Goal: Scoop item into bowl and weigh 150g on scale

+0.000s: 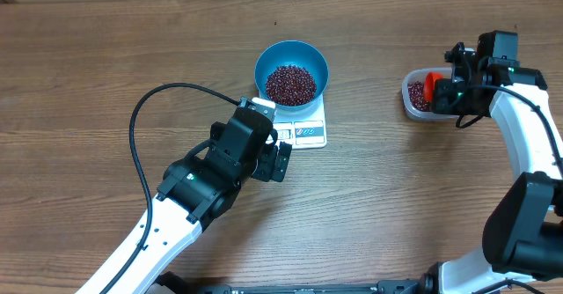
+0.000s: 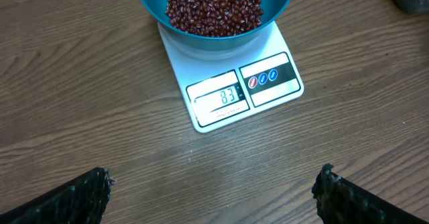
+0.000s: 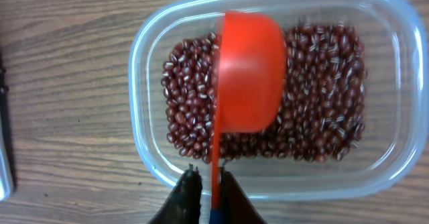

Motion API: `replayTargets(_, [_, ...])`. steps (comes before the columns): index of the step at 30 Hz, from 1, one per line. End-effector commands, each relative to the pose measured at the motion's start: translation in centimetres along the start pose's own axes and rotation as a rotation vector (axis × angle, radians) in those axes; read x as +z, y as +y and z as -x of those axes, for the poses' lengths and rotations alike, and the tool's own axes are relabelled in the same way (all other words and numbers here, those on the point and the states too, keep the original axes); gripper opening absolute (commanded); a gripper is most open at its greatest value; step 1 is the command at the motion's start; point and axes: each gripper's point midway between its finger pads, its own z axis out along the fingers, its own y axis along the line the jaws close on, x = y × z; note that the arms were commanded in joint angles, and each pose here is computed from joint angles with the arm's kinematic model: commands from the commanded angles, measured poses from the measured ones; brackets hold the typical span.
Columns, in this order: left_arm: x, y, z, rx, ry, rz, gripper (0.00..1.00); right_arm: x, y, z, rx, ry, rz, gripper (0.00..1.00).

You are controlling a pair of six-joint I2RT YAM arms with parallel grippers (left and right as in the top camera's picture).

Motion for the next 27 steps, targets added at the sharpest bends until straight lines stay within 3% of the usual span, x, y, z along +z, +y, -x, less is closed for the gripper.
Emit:
replayTargets(1, [0.0,0.1,0.0,-0.011,-0.005,0.011,1.00,-0.3,-0.3,0.8,-0.003,-0.031,-0.013,0.13])
replayTargets(21, [0.0,0.1,0.0,-0.011,-0.005,0.011,1.00,-0.4,-0.4,2.4,0.015,-0.095,-0.019,0.19])
replayTargets(24, [0.0,0.1,0.0,-0.011,-0.005,0.011,0.99,-0.4,-0.5,2.9,0.026,-0.116,-0.021,0.18])
replayTargets(25, [0.0,0.1,0.0,-0.011,-0.005,0.011,1.00,-0.4,-0.5,3.1,0.033,-0.124,-0.021,0.12])
replayTargets(27, [0.0,0.1,0.0,-0.011,-0.005,0.011,1.00,-0.5,-0.6,3.5,0.030,-0.138,-0.022,0.11])
